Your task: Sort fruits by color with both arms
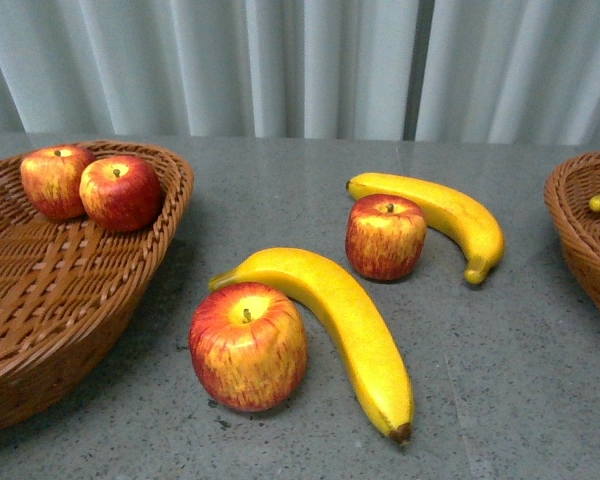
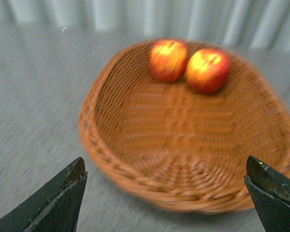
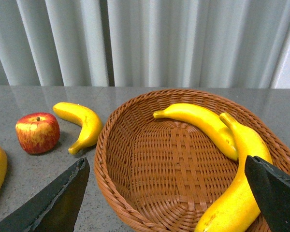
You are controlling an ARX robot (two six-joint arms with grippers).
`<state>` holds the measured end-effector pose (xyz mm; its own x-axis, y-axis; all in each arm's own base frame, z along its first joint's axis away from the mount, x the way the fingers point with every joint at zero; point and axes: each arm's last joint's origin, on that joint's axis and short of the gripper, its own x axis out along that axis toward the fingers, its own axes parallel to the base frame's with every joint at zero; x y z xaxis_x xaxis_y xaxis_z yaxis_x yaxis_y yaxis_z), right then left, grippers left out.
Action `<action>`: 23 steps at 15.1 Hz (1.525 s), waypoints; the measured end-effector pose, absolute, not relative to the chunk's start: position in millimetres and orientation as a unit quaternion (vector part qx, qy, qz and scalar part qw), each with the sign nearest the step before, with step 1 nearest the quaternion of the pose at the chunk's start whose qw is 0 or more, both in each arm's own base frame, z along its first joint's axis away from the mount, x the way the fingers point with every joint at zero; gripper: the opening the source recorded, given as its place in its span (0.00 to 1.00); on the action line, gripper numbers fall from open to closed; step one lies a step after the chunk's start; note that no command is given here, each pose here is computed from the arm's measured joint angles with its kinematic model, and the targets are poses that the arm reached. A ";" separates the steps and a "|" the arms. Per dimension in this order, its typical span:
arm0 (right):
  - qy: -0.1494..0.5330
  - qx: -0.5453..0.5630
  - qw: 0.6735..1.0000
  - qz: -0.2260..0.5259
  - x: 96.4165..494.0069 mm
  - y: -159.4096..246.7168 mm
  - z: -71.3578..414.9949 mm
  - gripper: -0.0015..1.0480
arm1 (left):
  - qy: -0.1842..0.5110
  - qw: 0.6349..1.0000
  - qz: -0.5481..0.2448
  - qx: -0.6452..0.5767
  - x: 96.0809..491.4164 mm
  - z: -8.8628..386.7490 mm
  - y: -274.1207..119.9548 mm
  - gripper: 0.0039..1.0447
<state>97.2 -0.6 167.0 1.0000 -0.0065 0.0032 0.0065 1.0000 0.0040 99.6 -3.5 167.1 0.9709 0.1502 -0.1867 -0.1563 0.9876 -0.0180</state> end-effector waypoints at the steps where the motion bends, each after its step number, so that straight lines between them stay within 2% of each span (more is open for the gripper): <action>1: -0.002 0.001 1.000 -0.001 97.2 -0.4 167.1 0.94 | 0.099 0.985 0.142 -0.011 109.2 178.6 -2.9 0.94; 2: -0.001 0.001 1.000 -0.003 97.2 -0.6 167.0 0.94 | 0.069 0.976 0.208 -0.012 120.3 195.6 3.5 0.94; 3: -0.001 0.001 1.000 -0.002 97.2 -0.4 167.0 0.94 | 0.034 0.978 0.206 -0.011 132.9 215.3 5.4 0.94; 4: -0.002 0.001 1.000 -0.002 97.2 -0.4 167.1 0.94 | 0.010 0.995 0.090 0.032 197.0 258.3 -7.5 0.94; 6: -0.002 0.001 1.000 -0.002 97.2 -0.4 167.1 0.94 | 0.055 0.995 -0.027 0.083 239.1 270.6 -33.5 0.94; 8: -0.002 0.001 1.000 -0.002 97.2 -0.4 167.1 0.94 | 0.085 0.971 -0.179 0.131 255.4 282.7 -78.3 0.94; 10: -0.002 0.001 1.000 -0.002 97.2 -0.4 167.1 0.94 | 0.172 0.927 -0.284 0.174 263.0 247.4 -117.5 0.94; 17: -0.002 0.001 1.000 -0.002 97.2 -0.4 167.1 0.94 | 0.243 0.884 -0.330 0.225 265.0 207.9 -141.8 0.94; 23: -0.002 0.001 1.000 -0.002 97.2 -0.4 167.1 0.94 | 0.261 0.863 -0.361 0.236 261.2 198.6 -144.2 0.94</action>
<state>97.2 -0.4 167.1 1.0000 -0.0042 0.0036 0.0042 1.0000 0.0029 261.2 -144.2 198.6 0.6029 -0.5008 -0.6211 0.7473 0.6271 0.2198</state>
